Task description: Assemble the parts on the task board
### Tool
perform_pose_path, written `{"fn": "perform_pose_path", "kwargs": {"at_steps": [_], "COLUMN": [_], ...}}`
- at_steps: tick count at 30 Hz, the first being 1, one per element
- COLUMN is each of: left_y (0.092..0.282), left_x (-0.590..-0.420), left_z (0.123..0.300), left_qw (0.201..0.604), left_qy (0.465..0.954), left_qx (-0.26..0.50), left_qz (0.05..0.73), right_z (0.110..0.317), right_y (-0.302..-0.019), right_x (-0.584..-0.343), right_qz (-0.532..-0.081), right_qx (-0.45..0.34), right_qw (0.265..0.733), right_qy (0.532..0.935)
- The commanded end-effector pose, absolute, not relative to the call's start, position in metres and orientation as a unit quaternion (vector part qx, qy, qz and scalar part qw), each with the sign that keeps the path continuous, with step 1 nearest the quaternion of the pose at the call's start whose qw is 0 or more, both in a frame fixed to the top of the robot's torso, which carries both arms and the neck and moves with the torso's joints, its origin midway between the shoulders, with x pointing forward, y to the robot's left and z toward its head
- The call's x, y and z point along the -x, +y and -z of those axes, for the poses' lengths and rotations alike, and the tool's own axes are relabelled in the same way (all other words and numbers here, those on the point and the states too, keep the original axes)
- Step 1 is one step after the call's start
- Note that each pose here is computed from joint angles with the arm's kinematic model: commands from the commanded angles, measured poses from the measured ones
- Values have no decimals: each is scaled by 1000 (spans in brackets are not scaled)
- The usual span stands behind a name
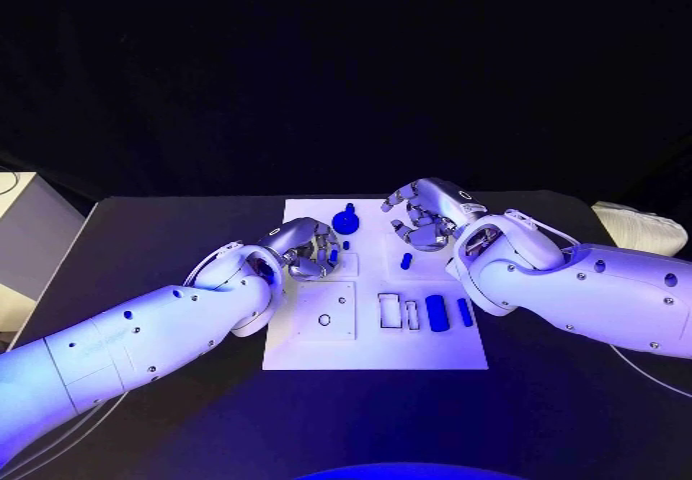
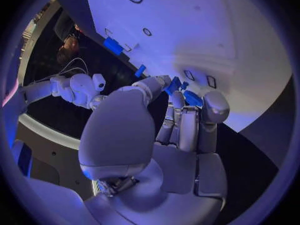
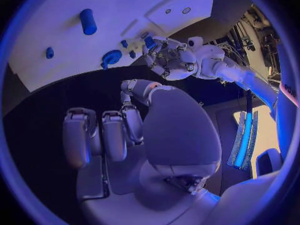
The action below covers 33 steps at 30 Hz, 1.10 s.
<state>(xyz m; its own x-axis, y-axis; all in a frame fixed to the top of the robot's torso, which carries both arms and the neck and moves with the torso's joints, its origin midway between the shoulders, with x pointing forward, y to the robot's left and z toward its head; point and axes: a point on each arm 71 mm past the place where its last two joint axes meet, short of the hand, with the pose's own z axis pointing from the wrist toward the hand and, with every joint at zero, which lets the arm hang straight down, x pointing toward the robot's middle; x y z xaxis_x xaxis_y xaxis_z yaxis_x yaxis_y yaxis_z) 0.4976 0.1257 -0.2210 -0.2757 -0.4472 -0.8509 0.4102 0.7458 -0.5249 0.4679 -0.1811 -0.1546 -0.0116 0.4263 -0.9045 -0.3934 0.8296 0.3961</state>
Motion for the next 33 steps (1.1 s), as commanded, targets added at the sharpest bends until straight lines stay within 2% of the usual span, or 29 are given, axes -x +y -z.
{"fn": "perform_pose_path", "kwargs": {"at_steps": [1,33], "left_y": [122,116], "left_x": [-497,-500], "left_z": [221,228], "left_qw": [610,603], "left_qy": [707,713], "left_qx": [-9,-3], "left_qz": [358,359], "right_z": [152,150], "right_y": [-181,-181], "right_x": [-468,-468], "right_qz": [-296,-297], "right_qx": [-20,-19], "right_qw": [704,704], "right_qy": [645,645]}}
